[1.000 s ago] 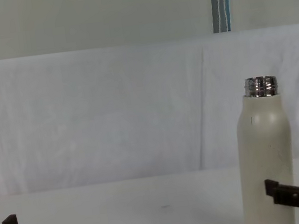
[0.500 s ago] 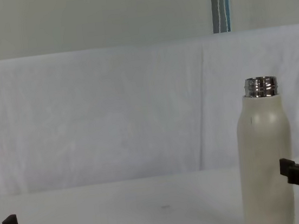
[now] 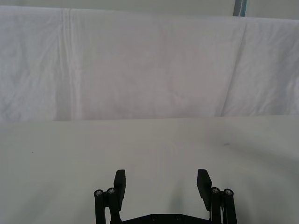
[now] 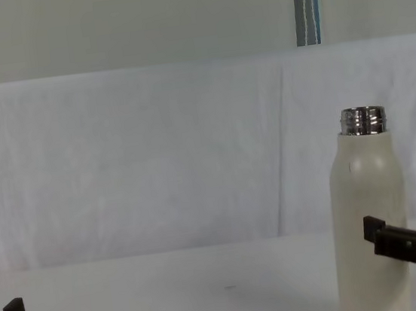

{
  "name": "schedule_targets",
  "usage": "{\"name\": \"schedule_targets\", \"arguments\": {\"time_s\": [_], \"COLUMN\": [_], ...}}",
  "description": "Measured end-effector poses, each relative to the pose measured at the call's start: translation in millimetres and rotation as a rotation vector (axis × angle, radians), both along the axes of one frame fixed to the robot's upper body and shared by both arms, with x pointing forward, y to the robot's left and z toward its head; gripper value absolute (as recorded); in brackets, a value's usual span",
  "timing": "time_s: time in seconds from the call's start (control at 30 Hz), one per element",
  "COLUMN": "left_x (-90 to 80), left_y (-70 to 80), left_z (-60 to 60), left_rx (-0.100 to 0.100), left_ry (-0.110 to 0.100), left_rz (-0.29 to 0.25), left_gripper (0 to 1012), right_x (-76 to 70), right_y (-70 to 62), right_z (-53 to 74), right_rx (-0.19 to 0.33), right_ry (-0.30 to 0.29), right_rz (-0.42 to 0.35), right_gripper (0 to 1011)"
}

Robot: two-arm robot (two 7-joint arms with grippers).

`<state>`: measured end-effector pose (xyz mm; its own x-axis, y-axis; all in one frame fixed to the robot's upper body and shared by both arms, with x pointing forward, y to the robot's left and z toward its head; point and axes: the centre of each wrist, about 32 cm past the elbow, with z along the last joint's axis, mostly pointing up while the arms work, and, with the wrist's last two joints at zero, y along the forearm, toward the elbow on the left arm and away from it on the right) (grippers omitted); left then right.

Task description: Grasp the thermos with one hand and pour water into the cup lid.

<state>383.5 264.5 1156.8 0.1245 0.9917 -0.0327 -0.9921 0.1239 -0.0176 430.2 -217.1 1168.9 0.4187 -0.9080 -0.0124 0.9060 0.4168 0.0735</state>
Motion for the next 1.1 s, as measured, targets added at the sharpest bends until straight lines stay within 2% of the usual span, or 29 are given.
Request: {"name": "schedule_targets", "arguments": {"time_s": [0.37, 1.1], "left_x": [0.0, 0.0], "left_y": [0.0, 0.0], "left_z": [0.0, 0.0], "left_rx": [0.0, 0.0], "left_ry": [0.0, 0.0], "left_rz": [0.0, 0.0], "left_gripper": [1001, 1001], "right_x": [-5.7, -6.9], "right_y": [4.6, 3.6], "right_z": [-9.0, -15.0], "right_rx": [-0.036, -0.038], "right_ry": [-0.01, -0.01], "right_rz": [-0.017, 0.0], "right_gripper": [1001, 1001]}}
